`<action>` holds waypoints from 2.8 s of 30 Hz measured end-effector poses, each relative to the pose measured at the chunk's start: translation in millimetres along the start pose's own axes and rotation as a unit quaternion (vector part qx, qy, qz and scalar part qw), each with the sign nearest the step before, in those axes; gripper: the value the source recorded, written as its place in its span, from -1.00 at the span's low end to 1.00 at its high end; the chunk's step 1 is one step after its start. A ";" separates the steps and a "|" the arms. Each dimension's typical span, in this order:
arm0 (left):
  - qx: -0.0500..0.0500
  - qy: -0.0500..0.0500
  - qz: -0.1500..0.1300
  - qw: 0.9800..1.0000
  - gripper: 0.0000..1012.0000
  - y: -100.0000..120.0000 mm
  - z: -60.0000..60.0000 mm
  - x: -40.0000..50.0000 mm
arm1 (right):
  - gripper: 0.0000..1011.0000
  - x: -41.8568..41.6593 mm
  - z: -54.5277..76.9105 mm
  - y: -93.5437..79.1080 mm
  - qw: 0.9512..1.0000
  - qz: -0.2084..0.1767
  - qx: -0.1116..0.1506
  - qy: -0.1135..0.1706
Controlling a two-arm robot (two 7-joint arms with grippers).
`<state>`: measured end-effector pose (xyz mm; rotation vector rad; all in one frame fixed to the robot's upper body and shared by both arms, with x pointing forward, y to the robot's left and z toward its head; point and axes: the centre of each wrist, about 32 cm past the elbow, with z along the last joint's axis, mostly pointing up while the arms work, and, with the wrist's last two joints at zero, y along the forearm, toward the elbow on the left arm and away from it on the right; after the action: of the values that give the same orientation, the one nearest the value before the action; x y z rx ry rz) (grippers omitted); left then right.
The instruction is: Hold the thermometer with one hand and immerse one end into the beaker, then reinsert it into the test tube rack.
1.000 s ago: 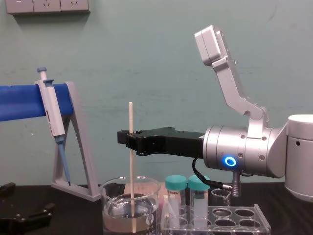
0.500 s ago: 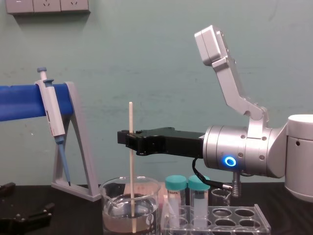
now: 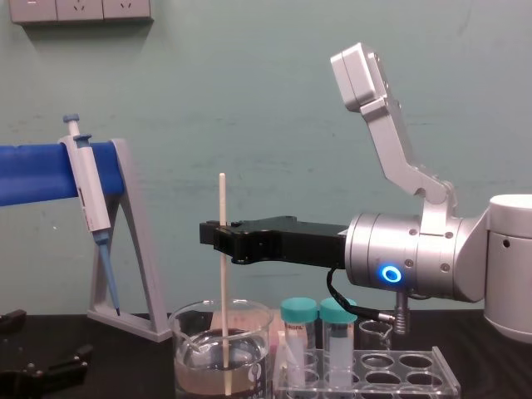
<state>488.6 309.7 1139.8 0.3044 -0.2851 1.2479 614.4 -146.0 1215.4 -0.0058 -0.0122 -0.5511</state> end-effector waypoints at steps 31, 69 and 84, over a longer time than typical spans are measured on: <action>0.000 0.000 0.000 1.000 0.98 0.0 0.0 0.0 | -0.89 0.0 0.0 0.0 1.000 0.000 0.000 0.000; 0.000 0.000 0.000 1.000 0.98 0.0 0.0 0.0 | -0.89 0.0 0.0 0.0 1.000 0.000 0.000 0.000; 0.000 0.000 0.000 1.000 0.98 0.0 0.0 0.0 | -0.89 0.0 0.0 0.0 1.000 0.000 0.000 0.000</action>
<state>488.6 309.7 1139.8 0.3044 -0.2851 1.2479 614.4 -146.0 1215.4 -0.0057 -0.0122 -0.5512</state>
